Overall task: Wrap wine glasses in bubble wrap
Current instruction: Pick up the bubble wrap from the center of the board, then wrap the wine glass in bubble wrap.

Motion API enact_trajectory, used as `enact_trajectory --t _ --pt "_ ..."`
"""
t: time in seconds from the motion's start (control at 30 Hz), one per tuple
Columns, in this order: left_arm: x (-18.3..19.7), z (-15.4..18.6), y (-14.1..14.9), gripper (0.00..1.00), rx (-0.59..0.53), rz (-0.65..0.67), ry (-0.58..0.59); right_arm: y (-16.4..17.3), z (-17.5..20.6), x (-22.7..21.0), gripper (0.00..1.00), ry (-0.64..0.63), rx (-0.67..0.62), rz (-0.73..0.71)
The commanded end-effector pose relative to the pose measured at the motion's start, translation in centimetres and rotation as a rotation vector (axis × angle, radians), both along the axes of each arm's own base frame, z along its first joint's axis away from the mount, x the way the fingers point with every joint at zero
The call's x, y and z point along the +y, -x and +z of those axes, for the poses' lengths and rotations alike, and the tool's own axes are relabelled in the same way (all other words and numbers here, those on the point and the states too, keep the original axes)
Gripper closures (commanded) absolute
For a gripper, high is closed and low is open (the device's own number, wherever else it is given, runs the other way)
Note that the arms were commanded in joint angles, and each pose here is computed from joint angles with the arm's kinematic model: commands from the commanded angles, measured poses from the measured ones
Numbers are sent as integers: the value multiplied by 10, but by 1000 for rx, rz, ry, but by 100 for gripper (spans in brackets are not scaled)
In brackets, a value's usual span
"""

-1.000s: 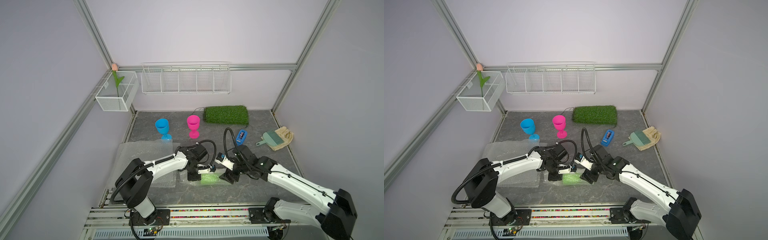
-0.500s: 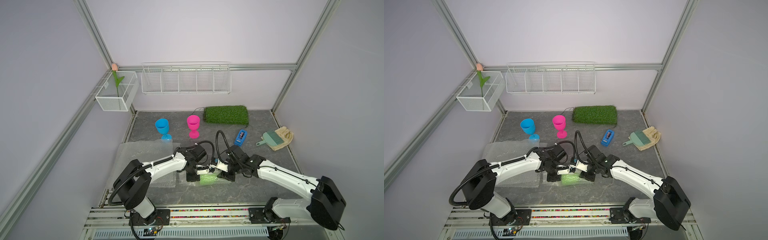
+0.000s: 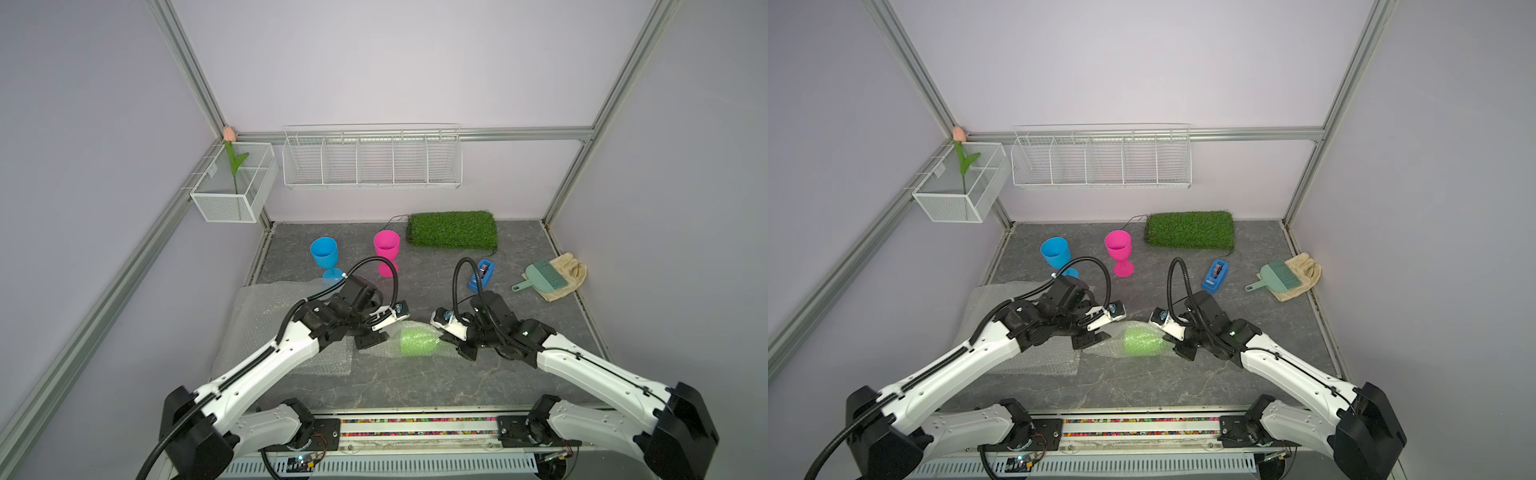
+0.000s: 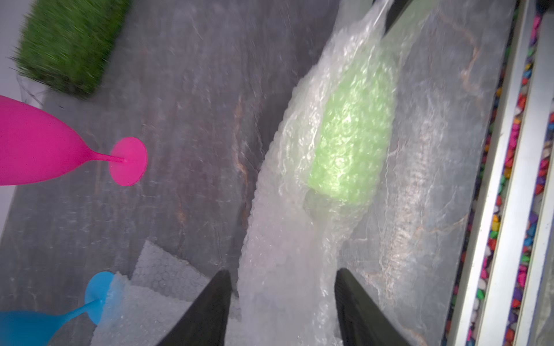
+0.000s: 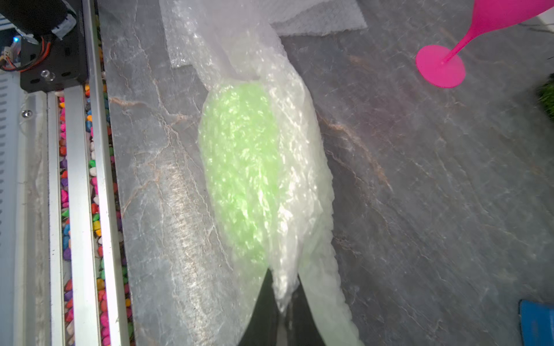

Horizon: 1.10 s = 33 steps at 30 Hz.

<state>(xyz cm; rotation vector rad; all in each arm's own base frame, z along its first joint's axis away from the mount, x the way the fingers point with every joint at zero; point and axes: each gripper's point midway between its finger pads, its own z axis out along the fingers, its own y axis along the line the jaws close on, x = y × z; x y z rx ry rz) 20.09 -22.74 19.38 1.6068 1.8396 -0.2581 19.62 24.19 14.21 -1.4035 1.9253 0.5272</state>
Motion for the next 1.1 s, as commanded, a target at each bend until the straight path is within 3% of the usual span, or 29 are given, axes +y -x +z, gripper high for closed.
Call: enact_trajectory --t 0.0,0.17,0.37,0.67,0.9,1.07 --pt "11 24 10 30 -88 11 92 -1 32 5 93 -147 -54 2" --pt "35 76 26 16 -311 47 281 -4 76 -7 93 -293 -115 -44" --pt "57 109 35 12 -449 95 362 11 124 -17 94 -428 -176 13" --pt "58 135 44 11 -483 56 398 60 160 -15 93 -498 -169 239" --pt "60 159 62 8 -505 5 472 62 146 -24 93 -415 -208 231" --pt "56 150 71 8 -446 -45 444 76 151 -26 93 -424 -249 300"
